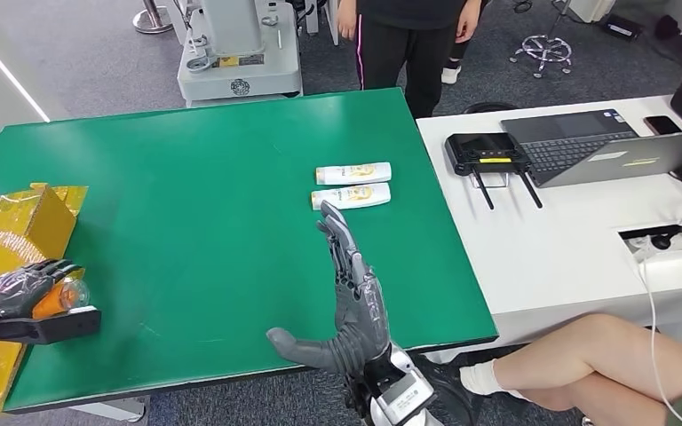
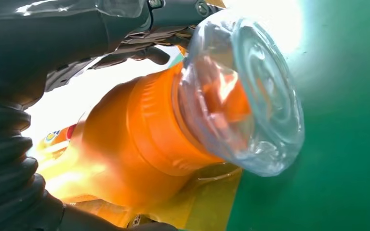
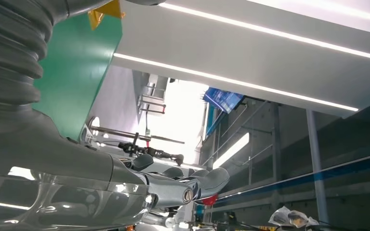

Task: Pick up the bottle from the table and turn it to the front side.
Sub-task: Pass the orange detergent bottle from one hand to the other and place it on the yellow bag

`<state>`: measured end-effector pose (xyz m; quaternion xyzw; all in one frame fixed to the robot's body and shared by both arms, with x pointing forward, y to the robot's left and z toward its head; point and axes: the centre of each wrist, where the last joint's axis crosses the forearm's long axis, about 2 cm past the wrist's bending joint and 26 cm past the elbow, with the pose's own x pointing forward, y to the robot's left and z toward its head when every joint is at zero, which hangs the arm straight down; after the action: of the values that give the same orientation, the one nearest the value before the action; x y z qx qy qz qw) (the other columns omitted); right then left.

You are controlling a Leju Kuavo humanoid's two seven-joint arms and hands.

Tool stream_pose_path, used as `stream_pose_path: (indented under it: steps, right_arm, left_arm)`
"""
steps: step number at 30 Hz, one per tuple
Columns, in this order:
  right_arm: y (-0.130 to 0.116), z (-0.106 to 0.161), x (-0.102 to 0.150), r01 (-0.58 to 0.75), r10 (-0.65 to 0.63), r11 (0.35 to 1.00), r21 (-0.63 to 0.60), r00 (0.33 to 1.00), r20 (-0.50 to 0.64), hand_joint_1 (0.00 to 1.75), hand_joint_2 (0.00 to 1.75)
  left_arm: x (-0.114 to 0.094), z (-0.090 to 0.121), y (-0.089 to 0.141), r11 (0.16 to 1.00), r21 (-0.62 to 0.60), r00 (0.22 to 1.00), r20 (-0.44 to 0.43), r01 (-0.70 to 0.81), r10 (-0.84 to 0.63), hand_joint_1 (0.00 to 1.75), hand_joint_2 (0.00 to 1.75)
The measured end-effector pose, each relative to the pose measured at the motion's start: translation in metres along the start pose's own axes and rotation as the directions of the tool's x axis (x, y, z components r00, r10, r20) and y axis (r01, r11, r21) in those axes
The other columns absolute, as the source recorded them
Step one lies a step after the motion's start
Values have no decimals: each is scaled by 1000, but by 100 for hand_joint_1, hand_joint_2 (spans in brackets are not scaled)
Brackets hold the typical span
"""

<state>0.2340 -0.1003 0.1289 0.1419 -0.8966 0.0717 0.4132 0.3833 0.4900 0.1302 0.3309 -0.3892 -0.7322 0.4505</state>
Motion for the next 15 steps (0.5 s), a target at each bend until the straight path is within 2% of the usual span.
stream_pose_path:
  steps: [15]
  right_arm:
    - [0,-3,-1,1,-1,1000,-8,1000,1,0,175]
  left_arm:
    - [-3,-1,7,1000,-26,1000,9,-18,18,0,175]
